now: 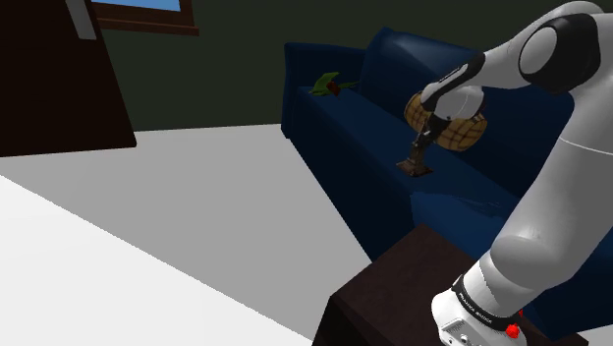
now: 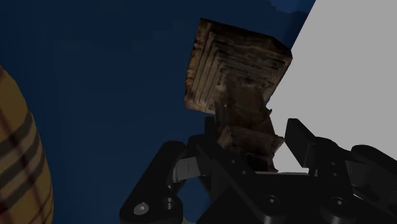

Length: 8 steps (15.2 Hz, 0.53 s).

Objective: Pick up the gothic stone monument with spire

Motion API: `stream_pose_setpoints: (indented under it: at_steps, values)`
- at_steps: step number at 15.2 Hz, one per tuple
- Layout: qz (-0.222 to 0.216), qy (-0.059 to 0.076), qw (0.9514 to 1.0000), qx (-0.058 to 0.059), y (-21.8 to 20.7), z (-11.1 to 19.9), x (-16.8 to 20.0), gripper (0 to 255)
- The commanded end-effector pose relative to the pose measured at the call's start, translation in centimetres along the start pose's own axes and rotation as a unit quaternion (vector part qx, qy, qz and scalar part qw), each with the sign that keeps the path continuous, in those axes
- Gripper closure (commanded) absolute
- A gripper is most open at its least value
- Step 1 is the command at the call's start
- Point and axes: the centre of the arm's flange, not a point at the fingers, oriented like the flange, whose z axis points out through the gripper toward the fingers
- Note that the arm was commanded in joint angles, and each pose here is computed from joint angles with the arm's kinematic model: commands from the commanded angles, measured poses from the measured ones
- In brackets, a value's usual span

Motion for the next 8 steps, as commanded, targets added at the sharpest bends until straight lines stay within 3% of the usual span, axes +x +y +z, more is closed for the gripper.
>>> stream_pose_setpoints:
  at_steps: [1,8]
  values:
    - [0.000,0.000,1.0000,0.000,0.1,-1.0,0.1,255]
    - [0.000,0.000,1.0000,0.000,0.5,-3.7,0.5,255]
